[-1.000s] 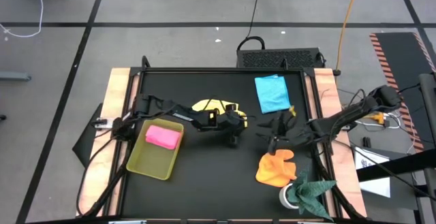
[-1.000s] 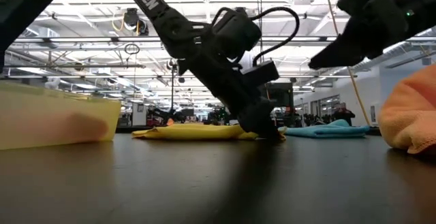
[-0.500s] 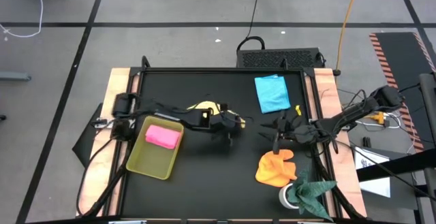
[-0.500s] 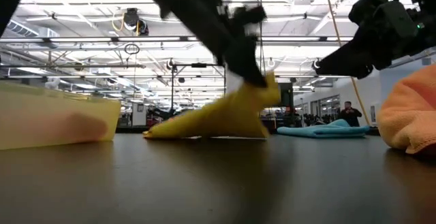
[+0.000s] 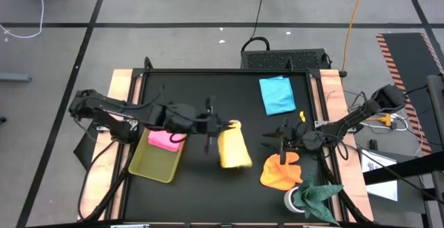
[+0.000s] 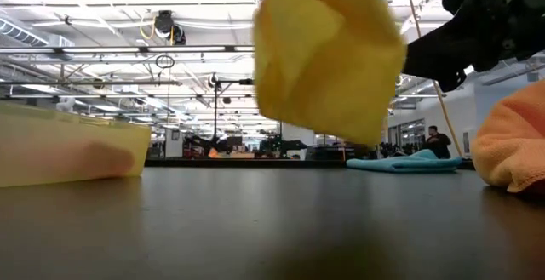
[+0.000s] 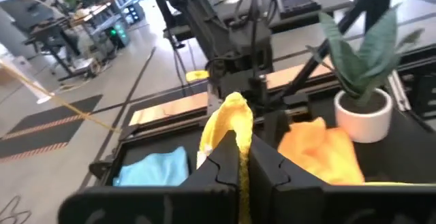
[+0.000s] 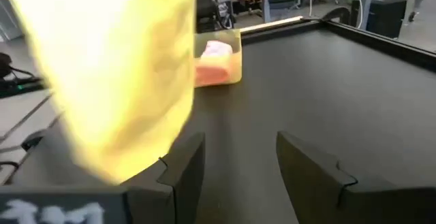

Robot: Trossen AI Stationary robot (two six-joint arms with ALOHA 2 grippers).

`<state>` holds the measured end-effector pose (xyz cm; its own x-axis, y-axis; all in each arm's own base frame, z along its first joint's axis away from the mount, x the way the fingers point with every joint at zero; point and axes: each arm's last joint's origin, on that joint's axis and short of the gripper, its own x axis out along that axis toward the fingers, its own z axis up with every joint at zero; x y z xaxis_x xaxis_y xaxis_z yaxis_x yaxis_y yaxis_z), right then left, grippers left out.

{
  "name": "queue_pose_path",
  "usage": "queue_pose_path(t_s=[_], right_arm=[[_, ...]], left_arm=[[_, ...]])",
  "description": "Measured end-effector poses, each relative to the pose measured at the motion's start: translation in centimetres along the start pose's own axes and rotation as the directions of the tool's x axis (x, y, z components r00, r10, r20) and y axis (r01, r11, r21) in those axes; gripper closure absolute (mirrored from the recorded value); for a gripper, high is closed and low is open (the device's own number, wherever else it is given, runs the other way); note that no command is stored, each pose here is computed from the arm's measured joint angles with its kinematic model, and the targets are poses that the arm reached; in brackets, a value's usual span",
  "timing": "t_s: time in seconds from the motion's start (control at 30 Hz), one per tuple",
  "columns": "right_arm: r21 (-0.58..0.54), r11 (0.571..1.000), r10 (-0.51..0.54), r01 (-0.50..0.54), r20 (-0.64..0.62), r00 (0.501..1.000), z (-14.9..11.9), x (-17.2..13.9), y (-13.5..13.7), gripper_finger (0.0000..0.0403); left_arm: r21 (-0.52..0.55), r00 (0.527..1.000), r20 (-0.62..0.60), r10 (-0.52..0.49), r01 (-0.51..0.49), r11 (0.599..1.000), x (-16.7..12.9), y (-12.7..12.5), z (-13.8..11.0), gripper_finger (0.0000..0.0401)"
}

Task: Fold microfiber towels
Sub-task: Fold the yellow microfiber towel

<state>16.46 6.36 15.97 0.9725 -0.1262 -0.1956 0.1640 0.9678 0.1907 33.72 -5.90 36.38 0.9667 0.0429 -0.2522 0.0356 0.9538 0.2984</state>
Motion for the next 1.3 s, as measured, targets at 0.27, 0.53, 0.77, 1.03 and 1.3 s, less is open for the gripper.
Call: queue_pose_path(t_s=[0.27, 0.53, 0.77, 1.03, 1.3], right_arm=[[0.002, 1.000, 0.001, -0.001, 0.000, 1.000, 0.0, 0.0, 0.0, 0.0229], [-0.002, 1.000, 0.000, 0.000, -0.003, 1.000, 0.0, 0.0, 0.0, 0.0229], [0.000, 1.000, 0.000, 0.000, -0.004, 1.000, -0.1, 0.0, 0.0, 0.0229], [0.008, 1.000, 0.001, -0.001, -0.001, 1.000, 0.0, 0.0, 0.0, 0.0229], [0.007, 1.000, 0.000, 0.000, -0.005, 1.000, -0.1, 0.0, 0.0, 0.0229]], left_arm=[[0.046, 0.964, -0.095, 0.248, -0.245, 0.969, 1.8, 1.8, -2.3, 0.0394], [0.055, 0.995, -0.097, 0.028, -0.023, 0.998, 2.0, -0.8, -2.4, 0.0381], [0.027, 0.885, -0.443, -0.141, 0.170, 0.985, 5.7, -8.3, -8.8, 0.0396], [-0.013, 0.704, -0.693, -0.154, 0.201, 0.980, 8.1, -11.5, -15.5, 0.0314], [-0.161, 0.640, -0.707, -0.301, 0.268, 0.950, 7.7, -11.4, -15.5, 0.0193]])
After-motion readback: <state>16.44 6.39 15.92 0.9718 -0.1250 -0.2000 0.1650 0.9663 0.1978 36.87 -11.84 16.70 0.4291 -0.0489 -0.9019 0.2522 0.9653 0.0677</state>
